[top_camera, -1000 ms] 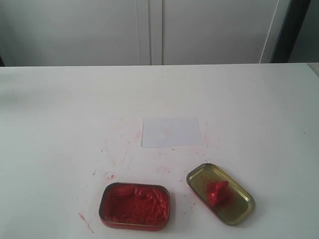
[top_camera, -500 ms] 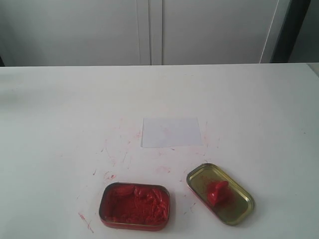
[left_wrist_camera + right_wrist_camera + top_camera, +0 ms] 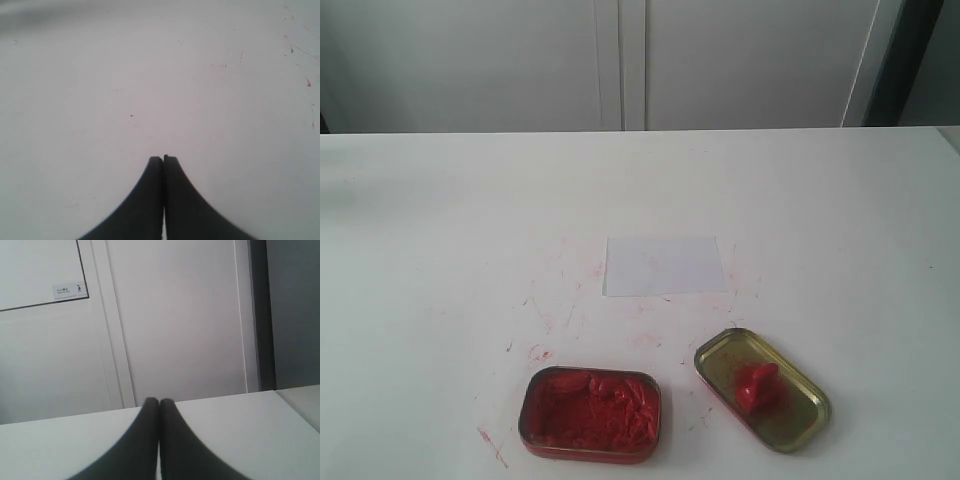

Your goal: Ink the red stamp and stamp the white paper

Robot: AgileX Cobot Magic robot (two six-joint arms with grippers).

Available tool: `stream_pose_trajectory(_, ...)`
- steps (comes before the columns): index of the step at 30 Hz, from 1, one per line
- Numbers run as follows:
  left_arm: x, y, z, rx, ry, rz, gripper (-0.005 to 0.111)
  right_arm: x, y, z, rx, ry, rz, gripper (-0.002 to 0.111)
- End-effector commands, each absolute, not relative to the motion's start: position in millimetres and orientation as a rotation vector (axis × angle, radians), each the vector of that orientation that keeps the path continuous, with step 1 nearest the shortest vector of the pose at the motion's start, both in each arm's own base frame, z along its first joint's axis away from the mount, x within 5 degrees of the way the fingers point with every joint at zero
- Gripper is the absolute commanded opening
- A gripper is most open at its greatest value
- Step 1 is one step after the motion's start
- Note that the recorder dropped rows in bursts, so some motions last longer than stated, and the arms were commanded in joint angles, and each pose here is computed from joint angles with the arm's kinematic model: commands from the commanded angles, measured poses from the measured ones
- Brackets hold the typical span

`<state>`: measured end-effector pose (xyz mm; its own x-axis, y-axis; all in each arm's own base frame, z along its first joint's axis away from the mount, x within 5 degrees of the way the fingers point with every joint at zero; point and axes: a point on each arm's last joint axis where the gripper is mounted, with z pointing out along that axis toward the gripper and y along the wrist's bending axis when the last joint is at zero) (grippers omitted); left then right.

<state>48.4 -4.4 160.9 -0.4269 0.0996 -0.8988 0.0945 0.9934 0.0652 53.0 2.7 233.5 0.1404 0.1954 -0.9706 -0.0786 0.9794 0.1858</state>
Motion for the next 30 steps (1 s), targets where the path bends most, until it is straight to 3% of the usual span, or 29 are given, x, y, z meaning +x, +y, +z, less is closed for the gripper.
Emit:
stream_pose_trajectory(1, 48, -5, 158, 0.132, 2.025, 0.000, 0.000, 48, 2, 251, 0.072, 1.421, 0.166, 0.000)
stream_pose_trajectory(18, 48, -5, 158, 0.132, 2.025, 0.000, 0.000, 86, 4, 297, 0.087, 1.747, 0.146, 0.000)
stream_pose_trajectory(30, 48, -5, 158, 0.132, 2.025, 0.000, 0.000, 178, 9, 304, -0.019, 2.319, 0.042, 0.000)
